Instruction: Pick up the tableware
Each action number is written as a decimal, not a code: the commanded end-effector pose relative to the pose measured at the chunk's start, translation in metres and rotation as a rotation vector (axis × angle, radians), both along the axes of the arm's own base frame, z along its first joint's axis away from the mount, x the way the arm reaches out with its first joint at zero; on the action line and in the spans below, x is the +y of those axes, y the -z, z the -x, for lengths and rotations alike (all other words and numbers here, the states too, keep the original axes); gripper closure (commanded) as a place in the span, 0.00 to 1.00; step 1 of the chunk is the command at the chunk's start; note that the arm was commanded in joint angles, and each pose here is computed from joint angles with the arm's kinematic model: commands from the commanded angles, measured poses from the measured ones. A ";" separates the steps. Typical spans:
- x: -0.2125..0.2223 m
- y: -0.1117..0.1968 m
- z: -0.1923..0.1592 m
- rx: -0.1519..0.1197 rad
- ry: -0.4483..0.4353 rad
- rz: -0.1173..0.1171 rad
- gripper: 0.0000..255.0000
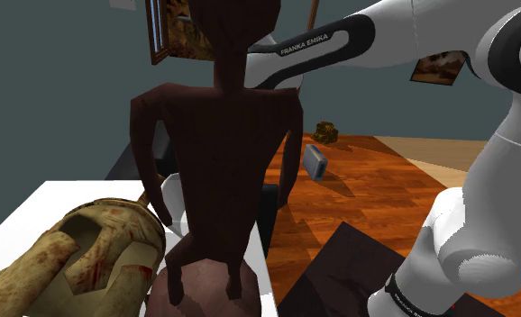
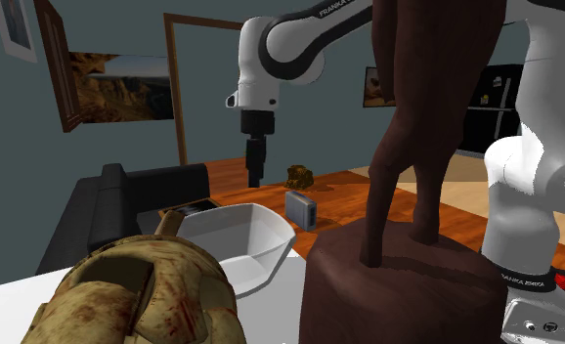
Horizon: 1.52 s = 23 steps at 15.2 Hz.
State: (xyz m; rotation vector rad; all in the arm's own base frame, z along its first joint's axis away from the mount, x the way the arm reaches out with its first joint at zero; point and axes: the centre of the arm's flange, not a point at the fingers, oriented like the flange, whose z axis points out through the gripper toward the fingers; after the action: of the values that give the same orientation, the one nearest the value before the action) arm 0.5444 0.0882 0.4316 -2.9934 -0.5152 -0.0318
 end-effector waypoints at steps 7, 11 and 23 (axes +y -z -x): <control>0.008 0.044 -0.011 -0.001 -0.013 -0.003 0.00; 0.009 0.052 -0.010 -0.001 -0.013 -0.003 1.00; 0.008 0.036 -0.011 -0.001 -0.013 -0.003 1.00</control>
State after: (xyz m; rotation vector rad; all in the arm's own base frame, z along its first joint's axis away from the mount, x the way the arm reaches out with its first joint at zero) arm 0.5552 0.0964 0.3904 -2.9867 -0.5351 -0.0320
